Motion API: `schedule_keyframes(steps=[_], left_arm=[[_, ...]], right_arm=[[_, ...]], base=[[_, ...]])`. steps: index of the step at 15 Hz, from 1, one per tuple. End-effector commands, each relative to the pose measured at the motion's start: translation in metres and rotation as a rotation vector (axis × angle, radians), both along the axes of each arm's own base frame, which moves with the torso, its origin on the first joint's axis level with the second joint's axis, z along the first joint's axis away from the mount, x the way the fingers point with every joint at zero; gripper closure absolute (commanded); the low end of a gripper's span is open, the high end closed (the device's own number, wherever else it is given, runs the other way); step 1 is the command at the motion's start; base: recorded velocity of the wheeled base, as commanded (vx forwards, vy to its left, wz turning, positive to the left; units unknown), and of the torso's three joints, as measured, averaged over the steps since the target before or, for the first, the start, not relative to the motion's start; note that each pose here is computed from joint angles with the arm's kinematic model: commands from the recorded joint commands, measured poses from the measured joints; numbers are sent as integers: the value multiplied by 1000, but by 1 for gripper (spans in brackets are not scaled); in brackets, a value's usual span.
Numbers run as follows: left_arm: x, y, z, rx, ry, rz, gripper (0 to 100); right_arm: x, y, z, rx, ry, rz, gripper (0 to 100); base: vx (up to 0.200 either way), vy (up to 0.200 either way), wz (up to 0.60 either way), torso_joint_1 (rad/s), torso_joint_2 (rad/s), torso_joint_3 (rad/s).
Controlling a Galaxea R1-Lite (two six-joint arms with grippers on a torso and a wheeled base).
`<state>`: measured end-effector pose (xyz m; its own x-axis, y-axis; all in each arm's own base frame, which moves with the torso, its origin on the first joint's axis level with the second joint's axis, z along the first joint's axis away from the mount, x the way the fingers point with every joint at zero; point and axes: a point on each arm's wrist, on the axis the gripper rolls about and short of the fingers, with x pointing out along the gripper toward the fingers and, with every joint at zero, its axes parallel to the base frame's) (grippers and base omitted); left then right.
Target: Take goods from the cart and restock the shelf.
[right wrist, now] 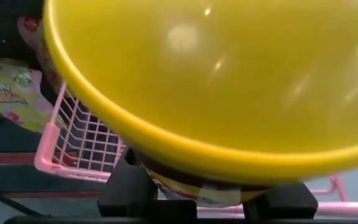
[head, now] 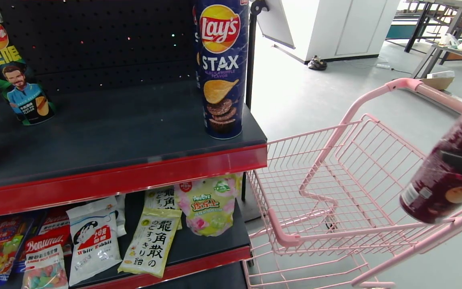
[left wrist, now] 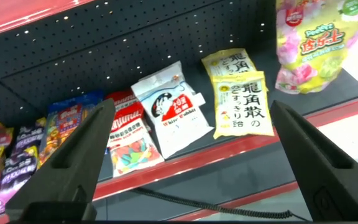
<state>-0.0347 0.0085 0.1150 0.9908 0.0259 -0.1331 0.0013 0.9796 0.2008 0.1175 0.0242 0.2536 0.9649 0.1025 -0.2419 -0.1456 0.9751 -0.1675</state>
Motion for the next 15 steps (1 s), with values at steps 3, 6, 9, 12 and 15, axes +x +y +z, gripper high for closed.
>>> schedule_keyframes(steps=[3,6,9,12,15], left_arm=[[-1,0,3,-4,-14,-23,0],[-2,0,5,-5,-24,-34,0],[-3,0,11,-5,-38,-36,0],[-3,0,13,-1,-42,-36,0],[-4,0,14,0,-45,-38,0]], right_arm=[[-91,-24,-21,-42,-80,-123,100],[-102,-26,-26,-52,-88,-144,100],[-102,-26,-27,-54,-88,-147,100],[-102,-26,-26,-54,-88,-147,100],[-101,-26,-27,-55,-83,-146,100]], base=[[0,0,0,0,0,0],[0,0,0,0,0,0],[0,0,0,22,-82,-58],[0,0,0,126,-435,-307],[0,0,0,167,-527,-362]])
